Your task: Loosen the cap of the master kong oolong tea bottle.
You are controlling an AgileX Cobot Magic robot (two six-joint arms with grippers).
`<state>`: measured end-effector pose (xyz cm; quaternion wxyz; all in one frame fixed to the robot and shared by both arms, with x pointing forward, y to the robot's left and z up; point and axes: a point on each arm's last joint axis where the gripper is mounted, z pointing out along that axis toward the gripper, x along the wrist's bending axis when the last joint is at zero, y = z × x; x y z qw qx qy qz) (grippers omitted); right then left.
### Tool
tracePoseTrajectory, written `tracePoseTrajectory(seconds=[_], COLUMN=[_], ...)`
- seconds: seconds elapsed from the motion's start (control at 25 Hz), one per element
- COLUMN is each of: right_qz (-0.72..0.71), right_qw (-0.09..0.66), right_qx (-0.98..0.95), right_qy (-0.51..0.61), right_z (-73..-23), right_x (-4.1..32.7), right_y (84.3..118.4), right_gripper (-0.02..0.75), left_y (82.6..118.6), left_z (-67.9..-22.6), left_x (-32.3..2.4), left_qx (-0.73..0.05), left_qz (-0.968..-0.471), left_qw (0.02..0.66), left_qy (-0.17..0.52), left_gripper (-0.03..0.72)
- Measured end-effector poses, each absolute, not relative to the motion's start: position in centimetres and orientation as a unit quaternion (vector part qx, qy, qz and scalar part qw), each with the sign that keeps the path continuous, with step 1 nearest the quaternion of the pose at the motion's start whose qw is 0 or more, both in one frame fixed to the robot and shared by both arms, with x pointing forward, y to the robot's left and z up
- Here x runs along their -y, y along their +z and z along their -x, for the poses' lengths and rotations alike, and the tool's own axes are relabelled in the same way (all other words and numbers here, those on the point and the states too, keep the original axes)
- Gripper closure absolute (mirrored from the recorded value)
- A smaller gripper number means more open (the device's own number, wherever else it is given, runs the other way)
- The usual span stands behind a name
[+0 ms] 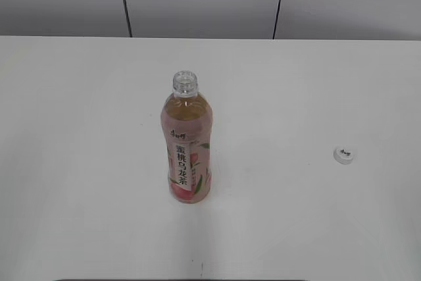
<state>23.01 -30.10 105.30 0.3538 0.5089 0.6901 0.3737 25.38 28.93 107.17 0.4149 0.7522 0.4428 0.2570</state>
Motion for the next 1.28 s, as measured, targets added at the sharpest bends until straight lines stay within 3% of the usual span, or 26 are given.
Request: tracePoseTrajectory(seconds=[0.32,0.52,1.28], right_qz=[-0.532,-0.553,-0.556], right_qw=[0.366,0.378,0.379], right_qx=[-0.673,-0.655,-0.653], right_qy=[0.362,0.350,0.348], right_z=[-23.0,-23.0,-23.0], right_x=[30.0,30.0,30.0], right_y=[105.3,105.3,105.3], right_gripper=[0.183,0.183,0.183], left_y=[107.3,107.3,107.3], left_z=[-24.9,-23.2,-22.6], left_x=[-29.5,-29.7,-29.7], left_qx=[-0.552,-0.546,-0.539], left_qz=[-0.661,-0.630,-0.624], left_qw=[0.380,0.405,0.414], left_qy=[0.335,0.375,0.385], left_gripper=[0.419,0.428,0.442])
